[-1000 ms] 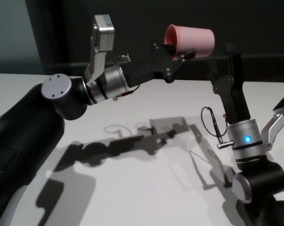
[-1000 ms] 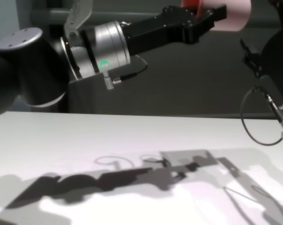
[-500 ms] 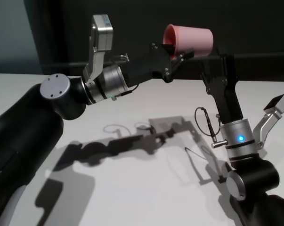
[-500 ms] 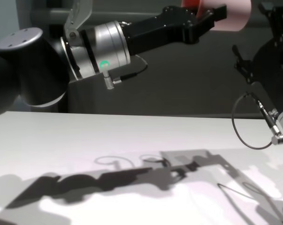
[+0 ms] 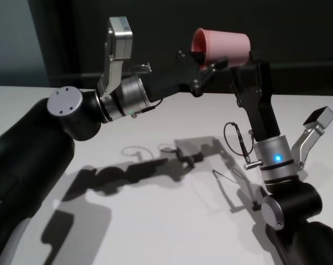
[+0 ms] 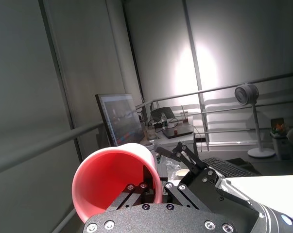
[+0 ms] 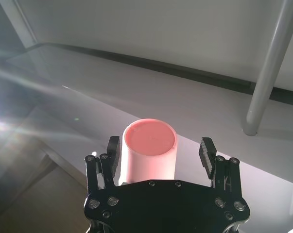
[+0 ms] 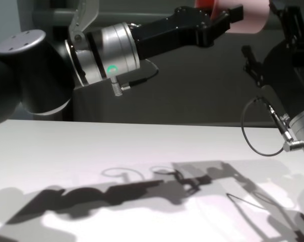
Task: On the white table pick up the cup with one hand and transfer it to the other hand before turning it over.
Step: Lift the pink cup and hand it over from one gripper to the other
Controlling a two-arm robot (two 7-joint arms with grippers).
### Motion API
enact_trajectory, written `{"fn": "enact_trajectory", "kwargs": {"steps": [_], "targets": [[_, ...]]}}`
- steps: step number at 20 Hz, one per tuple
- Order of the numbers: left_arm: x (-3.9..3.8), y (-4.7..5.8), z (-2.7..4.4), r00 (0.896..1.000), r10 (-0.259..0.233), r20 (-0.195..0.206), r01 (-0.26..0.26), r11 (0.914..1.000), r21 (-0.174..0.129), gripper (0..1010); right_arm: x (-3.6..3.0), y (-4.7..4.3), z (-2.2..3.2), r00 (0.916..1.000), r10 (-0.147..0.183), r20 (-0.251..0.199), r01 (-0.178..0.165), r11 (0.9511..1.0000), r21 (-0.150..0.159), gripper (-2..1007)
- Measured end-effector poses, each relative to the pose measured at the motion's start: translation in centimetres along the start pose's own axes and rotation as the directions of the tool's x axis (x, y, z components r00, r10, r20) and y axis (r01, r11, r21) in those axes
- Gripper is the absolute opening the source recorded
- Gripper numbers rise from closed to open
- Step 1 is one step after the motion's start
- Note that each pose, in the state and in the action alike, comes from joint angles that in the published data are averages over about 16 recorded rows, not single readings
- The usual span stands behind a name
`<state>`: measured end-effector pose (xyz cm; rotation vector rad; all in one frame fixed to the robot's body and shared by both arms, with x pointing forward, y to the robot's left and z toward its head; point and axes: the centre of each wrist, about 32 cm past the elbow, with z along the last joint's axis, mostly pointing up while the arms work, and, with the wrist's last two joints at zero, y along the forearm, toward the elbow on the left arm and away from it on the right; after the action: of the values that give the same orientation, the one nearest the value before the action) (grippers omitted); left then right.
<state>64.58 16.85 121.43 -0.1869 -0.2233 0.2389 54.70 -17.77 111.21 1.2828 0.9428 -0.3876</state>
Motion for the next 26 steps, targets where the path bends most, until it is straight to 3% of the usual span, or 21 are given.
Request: {"fn": "enact_trajectory", "kwargs": {"steps": [14, 26], "targets": [[0.00, 0.0, 0.00, 1.000, 0.000, 0.000, 0.000, 1.0000, 0.000, 56, -0.08, 1.35, -0.25, 0.9994, 0.034, -0.004, -0.034, 0.9994, -0.007, 1002], [0.00, 0.0, 0.00, 1.000, 0.000, 0.000, 0.000, 1.0000, 0.000, 56, 0.22, 1.86, -0.77, 0.9982, 0.055, -0.025, -0.055, 0.9985, 0.000, 1002]]}}
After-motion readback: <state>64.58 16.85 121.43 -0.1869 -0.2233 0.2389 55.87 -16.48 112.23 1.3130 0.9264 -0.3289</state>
